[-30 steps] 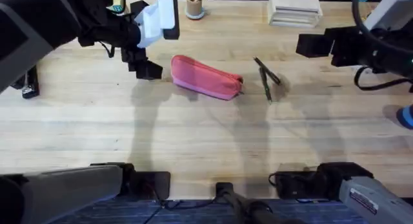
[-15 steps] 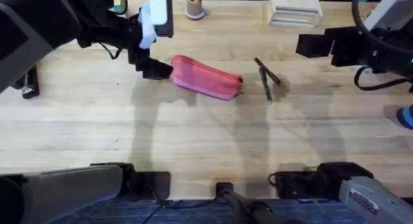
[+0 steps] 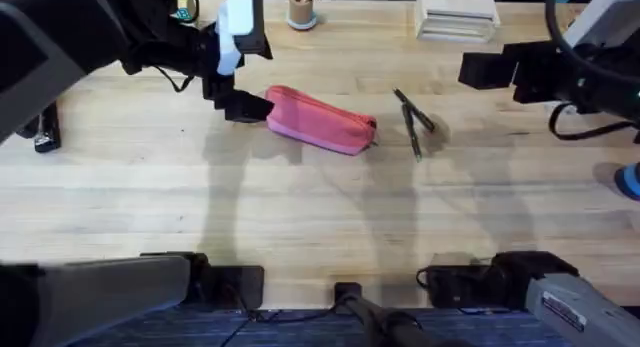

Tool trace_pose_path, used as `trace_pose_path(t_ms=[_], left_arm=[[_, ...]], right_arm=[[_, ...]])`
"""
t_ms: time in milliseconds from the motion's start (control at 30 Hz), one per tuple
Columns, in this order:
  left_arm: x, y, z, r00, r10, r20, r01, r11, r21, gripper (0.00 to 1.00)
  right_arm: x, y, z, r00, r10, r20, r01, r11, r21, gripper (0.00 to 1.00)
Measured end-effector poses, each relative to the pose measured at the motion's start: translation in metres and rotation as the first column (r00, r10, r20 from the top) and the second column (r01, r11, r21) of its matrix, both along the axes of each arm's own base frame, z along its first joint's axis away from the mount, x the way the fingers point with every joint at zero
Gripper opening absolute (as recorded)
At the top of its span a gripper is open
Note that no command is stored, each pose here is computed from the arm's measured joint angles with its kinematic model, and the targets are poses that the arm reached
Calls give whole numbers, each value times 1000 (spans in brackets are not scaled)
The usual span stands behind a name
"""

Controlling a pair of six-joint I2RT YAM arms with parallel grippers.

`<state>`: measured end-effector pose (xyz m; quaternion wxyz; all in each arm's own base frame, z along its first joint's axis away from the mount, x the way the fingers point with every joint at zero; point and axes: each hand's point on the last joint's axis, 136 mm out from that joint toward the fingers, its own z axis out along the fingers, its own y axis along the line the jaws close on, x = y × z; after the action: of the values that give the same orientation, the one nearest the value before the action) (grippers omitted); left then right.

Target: Unzip the bag, pick up the pens from the table one at a time and place them inside, then zip the bag closed.

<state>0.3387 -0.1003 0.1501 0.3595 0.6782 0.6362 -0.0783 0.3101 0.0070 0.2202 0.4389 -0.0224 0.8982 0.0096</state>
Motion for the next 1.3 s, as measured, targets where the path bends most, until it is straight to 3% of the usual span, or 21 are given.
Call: trace_pose_path(t_ms=[133, 167, 500, 633, 767, 800, 1300], left_arm=[[6, 0, -19, 999, 0, -44, 0, 1000, 0, 832], [10, 0, -44, 994, 0, -109, 0, 1000, -1, 823], [15, -1, -48, 995, -2, -100, 1, 1000, -4, 543], [14, -1, -48, 995, -2, -103, 2, 1000, -6, 361], [13, -1, -48, 994, -3, -110, 3, 1000, -7, 78], [12, -1, -48, 994, -4, -110, 3, 1000, -7, 56], [12, -2, -48, 994, -6, -110, 5, 1000, -7, 43]], right_arm=[[0, 0, 0, 1000, 0, 0, 0, 1000, 0, 998], [0, 0, 0, 1000, 0, 0, 0, 1000, 0, 998], [0, 2, 0, 1000, 10, 0, -10, 1000, 8, 998], [0, 3, 0, 1000, 13, 0, -13, 1000, 10, 998], [0, 3, 0, 1000, 13, 0, -13, 1000, 10, 998], [0, 3, 0, 1000, 13, 0, -13, 1000, 10, 998], [-2, 12, -1, 999, 36, -8, -36, 997, 66, 998]])
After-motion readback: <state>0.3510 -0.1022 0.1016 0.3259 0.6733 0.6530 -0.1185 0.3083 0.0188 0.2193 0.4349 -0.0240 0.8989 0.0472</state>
